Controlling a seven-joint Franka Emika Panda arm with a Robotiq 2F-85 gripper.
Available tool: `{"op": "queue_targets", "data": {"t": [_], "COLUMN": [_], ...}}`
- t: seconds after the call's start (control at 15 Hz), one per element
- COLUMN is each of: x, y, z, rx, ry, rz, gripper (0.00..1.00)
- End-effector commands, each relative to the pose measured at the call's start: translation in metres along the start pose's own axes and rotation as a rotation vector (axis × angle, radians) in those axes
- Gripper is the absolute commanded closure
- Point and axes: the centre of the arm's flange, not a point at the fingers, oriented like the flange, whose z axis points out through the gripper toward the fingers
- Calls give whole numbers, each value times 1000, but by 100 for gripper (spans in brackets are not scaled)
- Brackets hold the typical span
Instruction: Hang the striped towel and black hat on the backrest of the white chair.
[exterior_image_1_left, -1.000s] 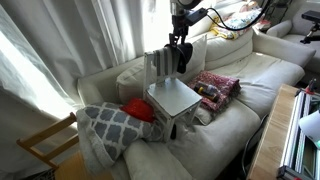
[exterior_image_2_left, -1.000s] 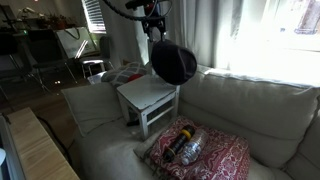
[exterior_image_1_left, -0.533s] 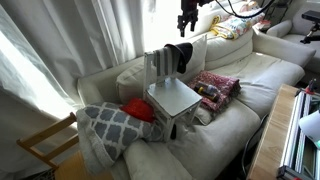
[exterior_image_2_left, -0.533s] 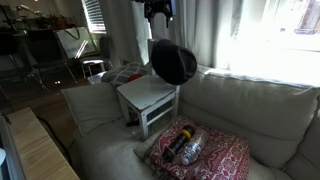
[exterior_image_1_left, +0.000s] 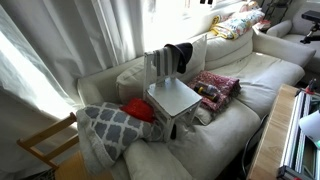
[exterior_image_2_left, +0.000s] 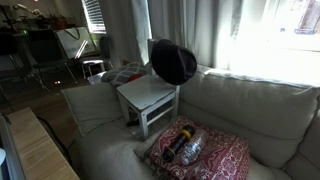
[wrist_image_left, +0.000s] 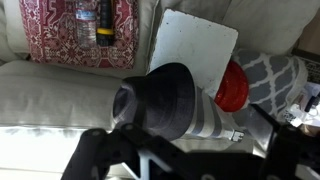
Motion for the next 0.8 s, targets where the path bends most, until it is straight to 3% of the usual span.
{"op": "queue_targets", "data": {"t": [0.0, 0.33, 0.4, 0.73], "x": [-29, -39, -23, -22], "y": [4, 0, 4, 3], "z": [-33, -71, -75, -77], "rx": [6, 5, -22, -23], "ry": [145, 282, 239, 245], "rz": [-12, -40, -10, -14], "gripper": [0, 0, 0, 0]}}
